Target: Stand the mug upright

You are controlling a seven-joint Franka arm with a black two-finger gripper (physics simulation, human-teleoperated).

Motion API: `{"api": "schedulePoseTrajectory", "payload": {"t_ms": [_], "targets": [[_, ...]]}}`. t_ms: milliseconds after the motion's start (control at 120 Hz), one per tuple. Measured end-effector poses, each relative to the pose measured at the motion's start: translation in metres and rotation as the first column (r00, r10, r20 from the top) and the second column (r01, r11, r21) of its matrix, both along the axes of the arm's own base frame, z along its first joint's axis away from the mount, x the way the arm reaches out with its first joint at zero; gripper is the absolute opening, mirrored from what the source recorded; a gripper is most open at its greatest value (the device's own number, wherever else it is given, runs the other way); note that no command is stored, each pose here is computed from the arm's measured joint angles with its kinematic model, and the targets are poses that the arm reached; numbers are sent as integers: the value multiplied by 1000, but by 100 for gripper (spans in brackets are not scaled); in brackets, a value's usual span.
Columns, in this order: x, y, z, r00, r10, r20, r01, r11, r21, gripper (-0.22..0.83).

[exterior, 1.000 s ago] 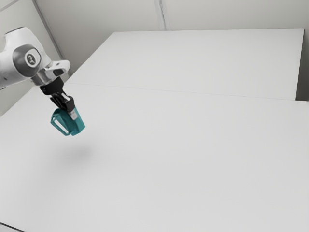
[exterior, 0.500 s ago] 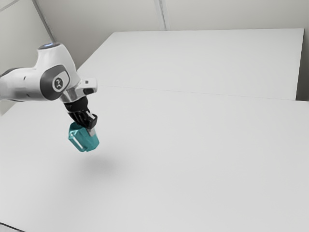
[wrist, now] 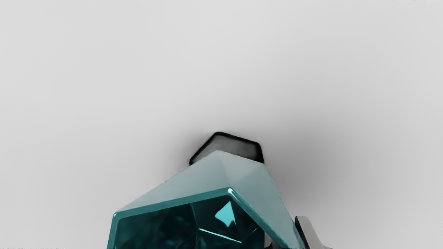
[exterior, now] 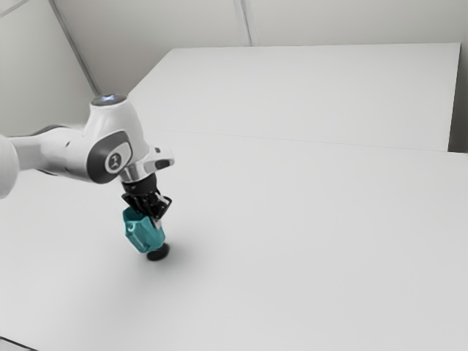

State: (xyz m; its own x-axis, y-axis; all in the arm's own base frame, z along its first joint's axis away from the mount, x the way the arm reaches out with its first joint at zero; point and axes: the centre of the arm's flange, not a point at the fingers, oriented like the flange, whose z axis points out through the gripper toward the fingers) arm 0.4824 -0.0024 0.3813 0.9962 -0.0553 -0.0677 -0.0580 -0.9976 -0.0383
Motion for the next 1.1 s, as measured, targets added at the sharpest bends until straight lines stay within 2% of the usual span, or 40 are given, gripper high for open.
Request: {"api": "schedulePoseTrajectory", "payload": {"t_ms": [333, 617, 733, 825, 942, 1100], "targets": [[1, -10, -24, 994, 105, 34, -105, 994, 4, -16], [6, -20, -13, 986, 144, 81, -144, 990, -13, 11], [13, -29, 11, 982, 140, 131, -138, 990, -25, 30], [24, -34, 35, 976, 143, 165, -139, 990, -34, 40], [42, -37, 81, 971, 150, 188, -145, 989, -42, 48], [56, -38, 121, 973, 162, 165, -158, 987, -39, 54]]}}
